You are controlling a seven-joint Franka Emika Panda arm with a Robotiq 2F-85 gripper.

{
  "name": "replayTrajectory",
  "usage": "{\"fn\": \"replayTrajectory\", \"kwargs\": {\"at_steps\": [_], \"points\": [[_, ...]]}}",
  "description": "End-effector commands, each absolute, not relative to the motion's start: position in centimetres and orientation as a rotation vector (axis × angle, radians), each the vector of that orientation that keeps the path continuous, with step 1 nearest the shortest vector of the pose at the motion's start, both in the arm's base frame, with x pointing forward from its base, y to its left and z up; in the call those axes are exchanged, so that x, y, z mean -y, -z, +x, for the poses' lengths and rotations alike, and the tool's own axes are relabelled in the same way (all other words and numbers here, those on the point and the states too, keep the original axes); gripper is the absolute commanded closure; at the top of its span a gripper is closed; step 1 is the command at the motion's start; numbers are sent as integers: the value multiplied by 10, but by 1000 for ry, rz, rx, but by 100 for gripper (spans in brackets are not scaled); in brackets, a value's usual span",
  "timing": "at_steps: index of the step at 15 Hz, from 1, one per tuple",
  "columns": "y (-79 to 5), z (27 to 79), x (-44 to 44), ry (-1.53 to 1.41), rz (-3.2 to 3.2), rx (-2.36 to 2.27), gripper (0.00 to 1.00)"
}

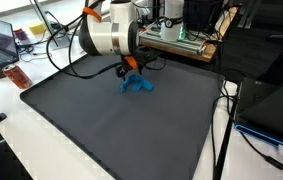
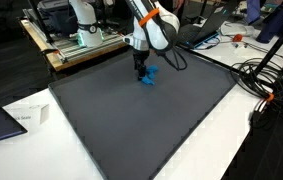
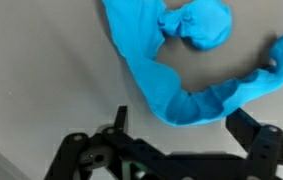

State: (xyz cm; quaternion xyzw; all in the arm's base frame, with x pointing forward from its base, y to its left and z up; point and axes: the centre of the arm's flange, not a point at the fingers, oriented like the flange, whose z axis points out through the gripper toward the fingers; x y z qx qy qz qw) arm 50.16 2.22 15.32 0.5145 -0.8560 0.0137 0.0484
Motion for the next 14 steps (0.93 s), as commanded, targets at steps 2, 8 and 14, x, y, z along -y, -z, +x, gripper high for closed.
{"fn": "replayTrajectory", "kwargs": {"at_steps": [2,8,14], "points": [[-151,521,-36,-48,1563,2636,0],[-155,540,-56,-61,1628,2626,0],[-145,552,-73,-87,1744,2504,0]]}}
